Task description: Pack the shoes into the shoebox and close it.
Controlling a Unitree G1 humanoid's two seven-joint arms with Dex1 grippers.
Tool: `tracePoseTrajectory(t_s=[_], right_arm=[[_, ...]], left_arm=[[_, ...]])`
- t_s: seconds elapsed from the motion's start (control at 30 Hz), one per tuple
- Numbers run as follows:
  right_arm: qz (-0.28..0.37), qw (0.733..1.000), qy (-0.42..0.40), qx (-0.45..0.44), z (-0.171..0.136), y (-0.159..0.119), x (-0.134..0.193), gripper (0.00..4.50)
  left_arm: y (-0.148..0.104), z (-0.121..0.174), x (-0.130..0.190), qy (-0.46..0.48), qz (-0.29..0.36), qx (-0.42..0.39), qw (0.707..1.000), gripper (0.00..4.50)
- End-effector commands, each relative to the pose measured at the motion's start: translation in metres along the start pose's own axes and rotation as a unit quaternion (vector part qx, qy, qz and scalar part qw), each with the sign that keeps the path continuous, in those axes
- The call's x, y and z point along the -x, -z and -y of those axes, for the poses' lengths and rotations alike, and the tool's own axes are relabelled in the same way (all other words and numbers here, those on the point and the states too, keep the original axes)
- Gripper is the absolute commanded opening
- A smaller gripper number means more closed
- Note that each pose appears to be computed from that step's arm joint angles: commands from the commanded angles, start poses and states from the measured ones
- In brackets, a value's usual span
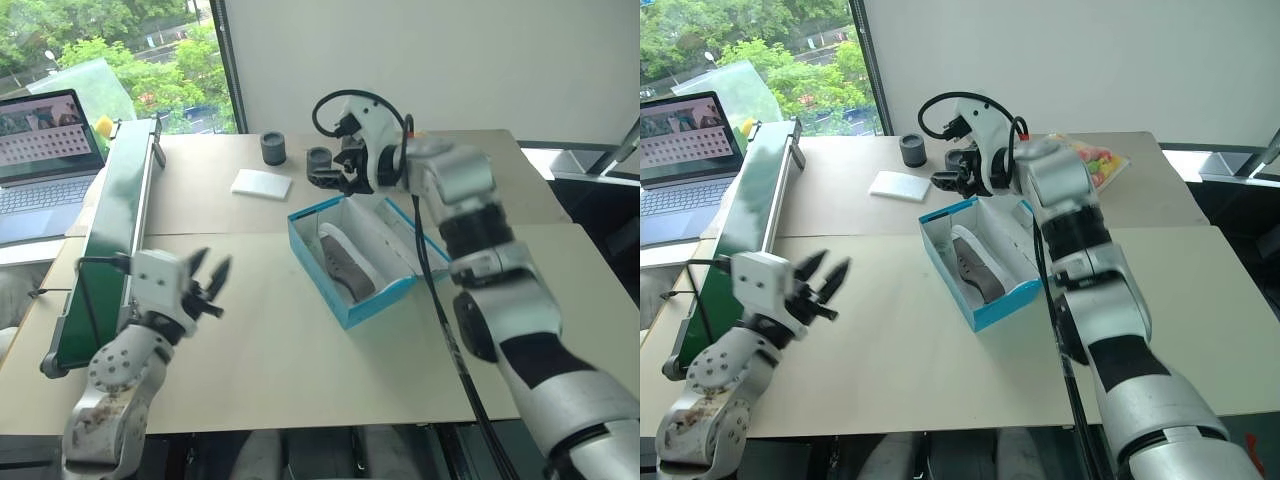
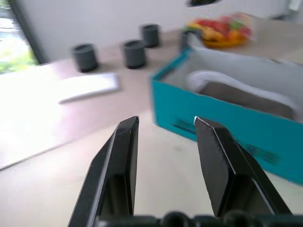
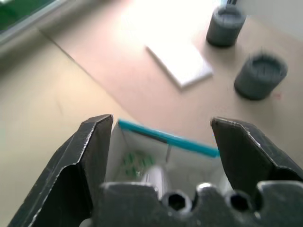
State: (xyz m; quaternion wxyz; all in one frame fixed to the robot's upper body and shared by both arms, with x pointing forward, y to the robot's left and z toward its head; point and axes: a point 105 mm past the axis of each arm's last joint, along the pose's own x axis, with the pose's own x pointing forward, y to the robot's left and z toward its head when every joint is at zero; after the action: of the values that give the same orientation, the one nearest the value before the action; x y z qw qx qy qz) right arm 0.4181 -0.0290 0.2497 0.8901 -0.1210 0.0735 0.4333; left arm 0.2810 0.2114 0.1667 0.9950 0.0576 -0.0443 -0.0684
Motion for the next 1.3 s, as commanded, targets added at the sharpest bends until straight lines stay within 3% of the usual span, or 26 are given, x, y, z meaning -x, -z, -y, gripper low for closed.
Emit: tracePoseTrajectory(t_s=[0.03, 0.1, 0.2, 0.37, 0.8, 1.0, 1.3], right_arm=[[0.095, 0.992, -0.077, -0.004, -0.044, -0.014, 0.015, 3.92], [0.107, 0.989, -0.102, -0.008, -0.072, 0.008, 0.018, 3.92], [0.102, 0.988, -0.108, -0.028, -0.098, 0.037, 0.017, 4.5], [0.096, 0.989, -0.116, -0.011, -0.123, 0.069, 0.012, 4.5], [0.147, 0.964, -0.221, 0.034, -0.148, 0.067, 0.015, 4.5], [0.141, 0.955, -0.225, 0.129, -0.146, 0.069, 0.006, 4.5], [0.13, 0.958, -0.217, 0.132, -0.141, 0.071, -0.005, 4.5]], left_arm=[[-0.009, -0.041, 0.008, -0.122, 0.017, 0.017, 0.992, 2.0], [-0.005, -0.06, 0.018, -0.174, 0.007, 0.02, 0.985, 2.0], [0.002, -0.074, 0.031, -0.2, -0.01, 0.025, 0.979, 2.68], [0.03, -0.087, 0.05, -0.197, -0.08, 0.02, 0.977, 4.42], [0.045, -0.102, 0.07, -0.198, -0.14, 0.022, 0.97, 4.47], [0.046, -0.106, 0.07, -0.201, -0.143, 0.04, 0.968, 4.47], [0.049, -0.119, 0.075, -0.247, -0.137, 0.047, 0.958, 4.47]])
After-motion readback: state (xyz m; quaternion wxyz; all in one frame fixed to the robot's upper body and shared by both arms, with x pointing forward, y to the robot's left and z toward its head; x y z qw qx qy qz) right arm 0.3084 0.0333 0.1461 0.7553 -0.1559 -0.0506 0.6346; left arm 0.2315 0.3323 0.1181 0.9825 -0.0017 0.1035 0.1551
